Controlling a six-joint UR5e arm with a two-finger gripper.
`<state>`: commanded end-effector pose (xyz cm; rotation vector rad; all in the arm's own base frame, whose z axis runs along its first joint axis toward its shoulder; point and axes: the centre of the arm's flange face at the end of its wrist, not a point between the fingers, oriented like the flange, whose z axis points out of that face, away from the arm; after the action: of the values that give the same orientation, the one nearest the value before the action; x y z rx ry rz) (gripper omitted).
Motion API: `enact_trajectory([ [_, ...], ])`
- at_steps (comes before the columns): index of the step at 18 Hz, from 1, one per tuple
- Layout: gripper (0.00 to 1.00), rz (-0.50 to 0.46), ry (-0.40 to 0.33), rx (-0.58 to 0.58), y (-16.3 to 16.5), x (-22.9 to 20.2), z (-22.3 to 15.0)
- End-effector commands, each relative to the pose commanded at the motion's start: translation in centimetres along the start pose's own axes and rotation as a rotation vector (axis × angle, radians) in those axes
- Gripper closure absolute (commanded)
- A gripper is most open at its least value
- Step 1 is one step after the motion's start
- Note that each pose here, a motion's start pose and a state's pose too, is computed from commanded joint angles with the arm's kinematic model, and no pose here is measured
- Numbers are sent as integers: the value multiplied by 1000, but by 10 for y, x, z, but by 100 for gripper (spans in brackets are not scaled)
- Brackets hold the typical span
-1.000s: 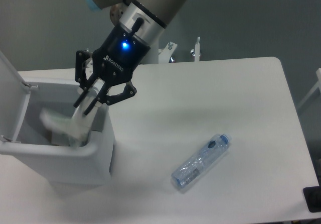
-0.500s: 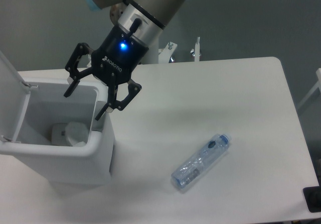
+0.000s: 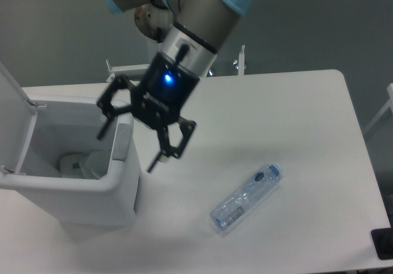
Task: Place the trash in the trash can
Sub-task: 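Move the open gripper over the clear plastic water bottle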
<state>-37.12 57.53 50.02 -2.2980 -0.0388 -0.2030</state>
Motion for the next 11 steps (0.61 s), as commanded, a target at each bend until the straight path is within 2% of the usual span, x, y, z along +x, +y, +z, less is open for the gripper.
enact_trajectory([
  [2, 0, -16, -30, -12, 16, -40, 2],
  [4, 0, -12, -47, -36, 48, -85, 2],
  [6, 0, -32, -37, -74, 80, -102, 16],
  [9, 0, -13, -98, -224, 128, -129, 36],
  [11, 0, -12, -118, -295, 142, -133, 50],
])
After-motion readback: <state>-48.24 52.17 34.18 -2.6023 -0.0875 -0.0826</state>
